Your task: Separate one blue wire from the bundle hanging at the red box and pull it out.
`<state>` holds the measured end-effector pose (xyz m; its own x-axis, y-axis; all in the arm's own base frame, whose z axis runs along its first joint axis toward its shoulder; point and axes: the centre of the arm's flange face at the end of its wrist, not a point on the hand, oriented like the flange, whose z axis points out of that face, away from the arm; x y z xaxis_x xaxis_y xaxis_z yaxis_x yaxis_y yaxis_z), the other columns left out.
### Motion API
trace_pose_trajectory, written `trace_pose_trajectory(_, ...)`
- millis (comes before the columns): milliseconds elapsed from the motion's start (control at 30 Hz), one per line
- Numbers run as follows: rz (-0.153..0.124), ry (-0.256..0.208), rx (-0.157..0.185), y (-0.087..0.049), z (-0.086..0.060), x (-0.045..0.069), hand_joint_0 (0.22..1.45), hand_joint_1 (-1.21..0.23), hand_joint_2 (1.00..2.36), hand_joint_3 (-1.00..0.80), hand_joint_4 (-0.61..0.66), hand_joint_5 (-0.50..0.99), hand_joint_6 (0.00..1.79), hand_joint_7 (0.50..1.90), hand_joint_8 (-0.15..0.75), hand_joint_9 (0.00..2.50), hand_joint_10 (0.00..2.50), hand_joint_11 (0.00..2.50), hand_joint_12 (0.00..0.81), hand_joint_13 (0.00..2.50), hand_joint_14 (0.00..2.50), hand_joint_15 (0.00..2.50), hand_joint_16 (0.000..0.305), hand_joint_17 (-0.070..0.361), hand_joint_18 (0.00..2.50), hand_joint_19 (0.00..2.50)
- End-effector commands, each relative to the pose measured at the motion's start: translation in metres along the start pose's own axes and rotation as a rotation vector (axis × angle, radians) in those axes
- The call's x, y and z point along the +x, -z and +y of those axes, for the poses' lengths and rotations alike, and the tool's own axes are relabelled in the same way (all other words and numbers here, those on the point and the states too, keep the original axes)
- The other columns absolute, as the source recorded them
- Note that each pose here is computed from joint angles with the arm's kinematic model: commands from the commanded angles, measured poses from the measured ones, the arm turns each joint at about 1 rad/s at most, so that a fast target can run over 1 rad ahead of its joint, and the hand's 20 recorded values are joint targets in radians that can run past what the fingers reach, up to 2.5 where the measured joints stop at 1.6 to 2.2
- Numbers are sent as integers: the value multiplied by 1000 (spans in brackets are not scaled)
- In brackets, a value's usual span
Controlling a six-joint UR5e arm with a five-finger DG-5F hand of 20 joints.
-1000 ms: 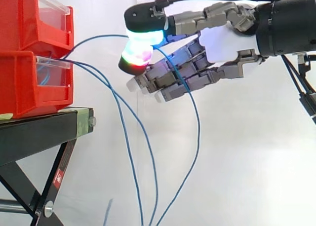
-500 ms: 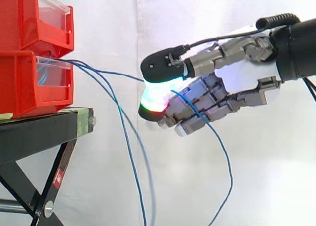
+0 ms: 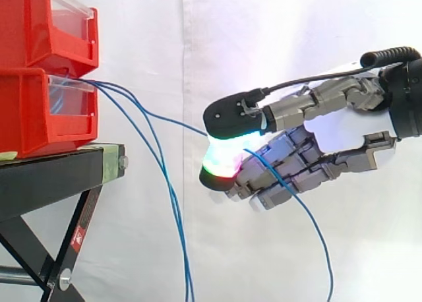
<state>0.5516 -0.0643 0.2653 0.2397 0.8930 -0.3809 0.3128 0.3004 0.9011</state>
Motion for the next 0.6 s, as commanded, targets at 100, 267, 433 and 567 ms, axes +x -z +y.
trace_pose_trajectory(100, 7, 4, 27, 3, -4, 0, 613, -852, 1027, -68, -11, -146, 789, 1390, 274, 433, 10, 286, 335, 0, 3, 101, 48, 108, 0, 234)
trace_pose_trajectory(267, 18, -5, 55, 9, -15, 1, 614, -852, 1026, -72, -16, -146, 789, 1393, 273, 435, 8, 292, 336, 5, 3, 104, 48, 108, 0, 234)
trace_pose_trajectory(433, 7, -14, 59, 11, -22, 2, 615, -852, 1026, -71, -9, -146, 790, 1388, 276, 442, 8, 302, 337, 11, 4, 108, 48, 109, 0, 228)
trace_pose_trajectory(567, 1, -26, 25, 7, -18, 4, 615, -851, 1026, -72, -8, -146, 790, 1387, 277, 447, 10, 307, 338, 15, 4, 109, 48, 108, 0, 233)
